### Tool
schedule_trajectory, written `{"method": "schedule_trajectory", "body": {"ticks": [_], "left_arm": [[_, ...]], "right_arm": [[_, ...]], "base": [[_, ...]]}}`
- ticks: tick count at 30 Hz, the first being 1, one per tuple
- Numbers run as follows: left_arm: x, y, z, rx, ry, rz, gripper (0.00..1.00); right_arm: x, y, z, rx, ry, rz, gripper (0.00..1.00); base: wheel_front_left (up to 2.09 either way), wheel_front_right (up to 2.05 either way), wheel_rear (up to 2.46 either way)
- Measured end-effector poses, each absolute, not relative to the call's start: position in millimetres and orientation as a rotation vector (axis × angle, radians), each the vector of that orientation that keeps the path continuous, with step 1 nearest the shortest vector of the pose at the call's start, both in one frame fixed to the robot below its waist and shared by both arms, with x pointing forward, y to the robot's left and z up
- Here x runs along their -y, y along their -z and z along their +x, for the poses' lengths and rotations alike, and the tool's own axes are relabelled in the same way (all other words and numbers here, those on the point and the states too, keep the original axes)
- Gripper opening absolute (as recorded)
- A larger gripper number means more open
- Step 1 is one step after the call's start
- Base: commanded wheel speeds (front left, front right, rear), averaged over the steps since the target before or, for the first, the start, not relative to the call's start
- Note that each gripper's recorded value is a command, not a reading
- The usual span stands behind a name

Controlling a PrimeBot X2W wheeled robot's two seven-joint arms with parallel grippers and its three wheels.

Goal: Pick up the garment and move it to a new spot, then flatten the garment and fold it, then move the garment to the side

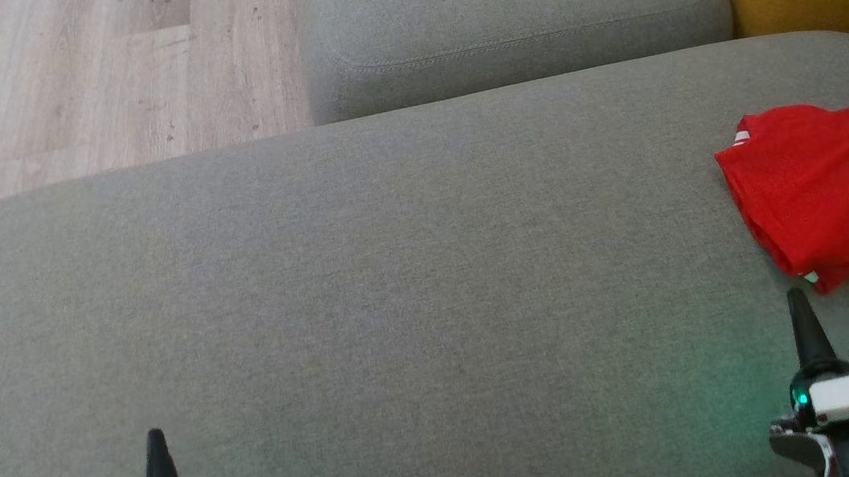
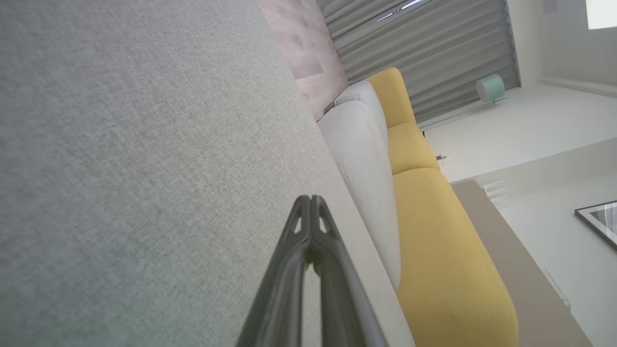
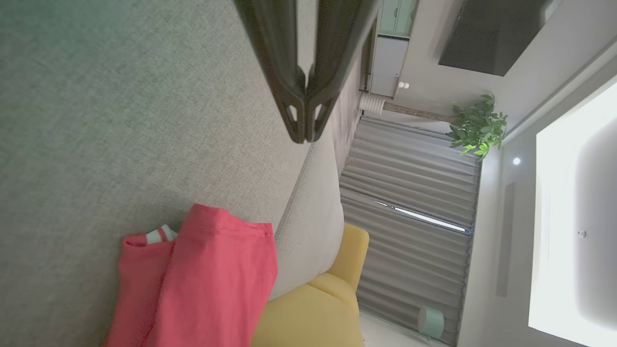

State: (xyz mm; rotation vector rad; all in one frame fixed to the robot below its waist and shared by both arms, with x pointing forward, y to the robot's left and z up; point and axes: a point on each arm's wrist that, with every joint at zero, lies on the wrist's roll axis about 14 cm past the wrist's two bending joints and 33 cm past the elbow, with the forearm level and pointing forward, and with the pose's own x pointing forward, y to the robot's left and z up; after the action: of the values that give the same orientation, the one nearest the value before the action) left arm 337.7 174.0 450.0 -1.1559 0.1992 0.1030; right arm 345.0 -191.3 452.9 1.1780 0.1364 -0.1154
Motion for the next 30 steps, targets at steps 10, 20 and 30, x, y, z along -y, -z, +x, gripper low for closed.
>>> {"method": "schedule_trajectory", "body": {"ticks": [10,20,30], "left_arm": [[-177,-458,349,-0.176,-0.09,-1.279,0.0],[-181,-465,360,-0.147,-0.079,-1.402,0.0],[-187,-474,370,-0.108,-0.064,-1.534,0.0]], "right_arm": [[195,-461,355,-0.111,0.114,1.299,0.0],[198,-466,362,-0.092,0.112,1.418,0.0],[203,-470,367,-0.068,0.114,1.547,0.0]], "base": [[0.0,0.0,0.0],[0.0,0.0,0.0],[0.0,0.0,0.0]]}}
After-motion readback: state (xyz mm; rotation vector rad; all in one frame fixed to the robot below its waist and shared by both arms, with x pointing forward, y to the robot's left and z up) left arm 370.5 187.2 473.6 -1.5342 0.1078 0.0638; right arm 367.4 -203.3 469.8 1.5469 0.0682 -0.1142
